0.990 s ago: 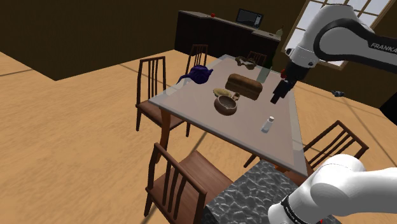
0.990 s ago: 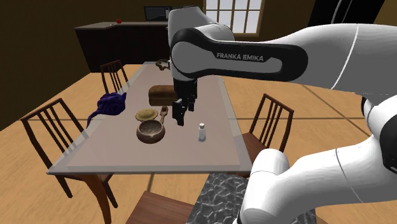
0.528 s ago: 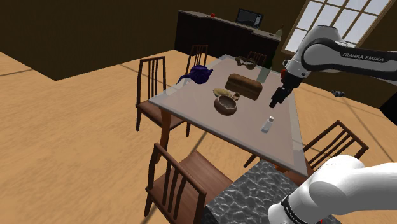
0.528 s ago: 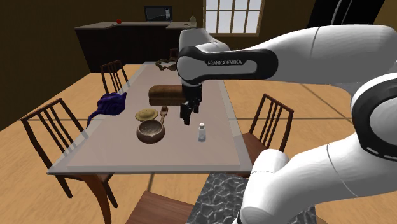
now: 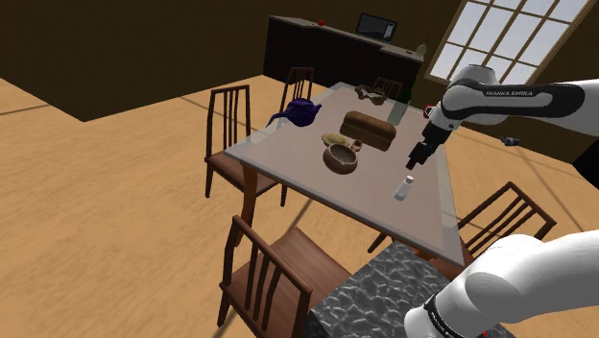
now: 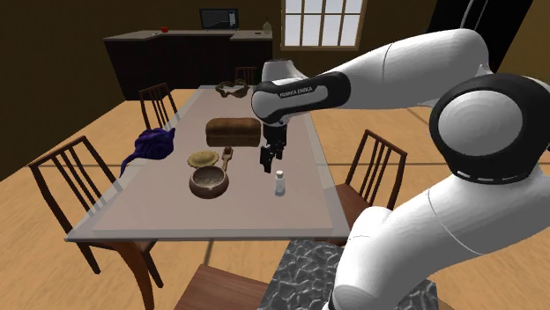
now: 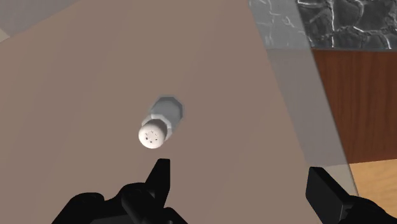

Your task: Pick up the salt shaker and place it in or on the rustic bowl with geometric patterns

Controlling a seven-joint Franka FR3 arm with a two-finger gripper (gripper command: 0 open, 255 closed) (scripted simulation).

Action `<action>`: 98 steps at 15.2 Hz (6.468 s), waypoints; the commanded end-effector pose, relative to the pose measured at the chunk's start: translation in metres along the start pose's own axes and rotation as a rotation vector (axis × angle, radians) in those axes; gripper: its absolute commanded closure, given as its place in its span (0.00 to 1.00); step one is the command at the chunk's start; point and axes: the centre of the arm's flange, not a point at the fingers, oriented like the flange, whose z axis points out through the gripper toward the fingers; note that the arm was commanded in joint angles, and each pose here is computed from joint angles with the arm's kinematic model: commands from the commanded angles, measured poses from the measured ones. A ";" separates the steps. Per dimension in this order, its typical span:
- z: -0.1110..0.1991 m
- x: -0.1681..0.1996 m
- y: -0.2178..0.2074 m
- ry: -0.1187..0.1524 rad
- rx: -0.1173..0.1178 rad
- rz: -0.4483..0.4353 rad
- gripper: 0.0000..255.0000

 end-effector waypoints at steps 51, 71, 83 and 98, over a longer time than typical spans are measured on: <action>0.002 0.008 0.081 -0.009 0.032 0.041 1.00; -0.077 0.081 0.046 -0.009 0.032 0.041 1.00; -0.092 0.226 -0.017 -0.009 0.032 0.041 1.00; -0.039 0.273 -0.037 -0.009 0.032 0.041 1.00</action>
